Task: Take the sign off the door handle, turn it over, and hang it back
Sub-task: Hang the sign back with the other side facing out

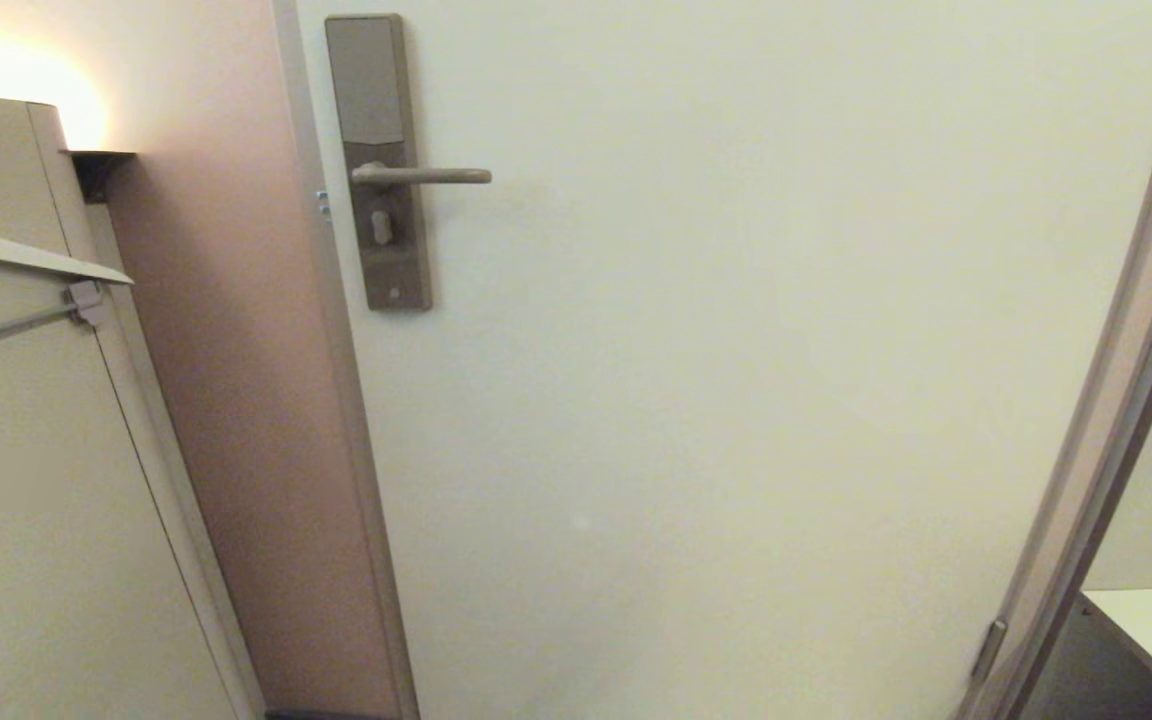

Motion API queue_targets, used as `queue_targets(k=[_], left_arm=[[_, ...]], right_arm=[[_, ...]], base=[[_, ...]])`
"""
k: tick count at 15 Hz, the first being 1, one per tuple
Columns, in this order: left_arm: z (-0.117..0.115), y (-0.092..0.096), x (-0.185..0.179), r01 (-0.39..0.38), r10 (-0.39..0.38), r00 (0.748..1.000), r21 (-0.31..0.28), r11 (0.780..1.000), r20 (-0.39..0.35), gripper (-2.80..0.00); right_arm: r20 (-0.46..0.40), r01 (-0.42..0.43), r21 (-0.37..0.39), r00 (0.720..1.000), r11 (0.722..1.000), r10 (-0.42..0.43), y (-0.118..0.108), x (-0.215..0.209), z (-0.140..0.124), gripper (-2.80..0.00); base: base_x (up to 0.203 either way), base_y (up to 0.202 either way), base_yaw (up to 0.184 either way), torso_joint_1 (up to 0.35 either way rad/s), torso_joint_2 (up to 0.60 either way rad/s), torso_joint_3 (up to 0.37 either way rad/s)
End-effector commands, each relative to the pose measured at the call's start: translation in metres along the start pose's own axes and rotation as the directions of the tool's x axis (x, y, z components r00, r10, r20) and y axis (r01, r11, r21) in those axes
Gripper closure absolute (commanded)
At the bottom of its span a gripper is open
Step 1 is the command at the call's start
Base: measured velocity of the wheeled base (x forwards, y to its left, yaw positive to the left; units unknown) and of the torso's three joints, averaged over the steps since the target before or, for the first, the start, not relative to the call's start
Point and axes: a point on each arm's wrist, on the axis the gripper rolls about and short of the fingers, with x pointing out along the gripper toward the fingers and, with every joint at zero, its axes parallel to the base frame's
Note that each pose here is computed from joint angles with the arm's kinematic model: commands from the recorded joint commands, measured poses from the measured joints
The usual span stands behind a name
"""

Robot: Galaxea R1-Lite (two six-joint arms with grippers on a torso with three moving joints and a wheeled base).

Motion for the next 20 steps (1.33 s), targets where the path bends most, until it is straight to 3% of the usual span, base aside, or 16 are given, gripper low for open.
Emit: queue_targets(k=[1, 12, 20], left_arm=[[-0.0001, 0.0, 0.0, 0.001, -0.001, 1.0, 0.001, 1.0, 0.0, -2.8], [-0.0001, 0.0002, 0.0, -0.011, 0.011, 1.0, -0.005, 1.0, 0.0, -2.8], [-0.0001, 0.0002, 0.0, -0.011, 0.011, 1.0, -0.007, 1.0, 0.0, -2.8]], right_arm=[[0.001, 0.0, -0.001, 1.0, 1.0, 0.0, 0.0, -0.0001, 0.0, 0.0], [0.001, 0.0, -0.001, 1.0, 1.0, 0.0, 0.0, -0.0001, 0.0, 0.0], [0.001, -0.001, -0.001, 1.0, 1.0, 0.001, 0.0, -0.0001, 0.0, 0.0]], base=[[0.0, 0.0, 0.0, 0.0, 0.0, 0.0], [0.0, 0.0, 0.0, 0.0, 0.0, 0.0], [0.0, 0.178, -0.008, 0.0, 0.0, 0.004]])
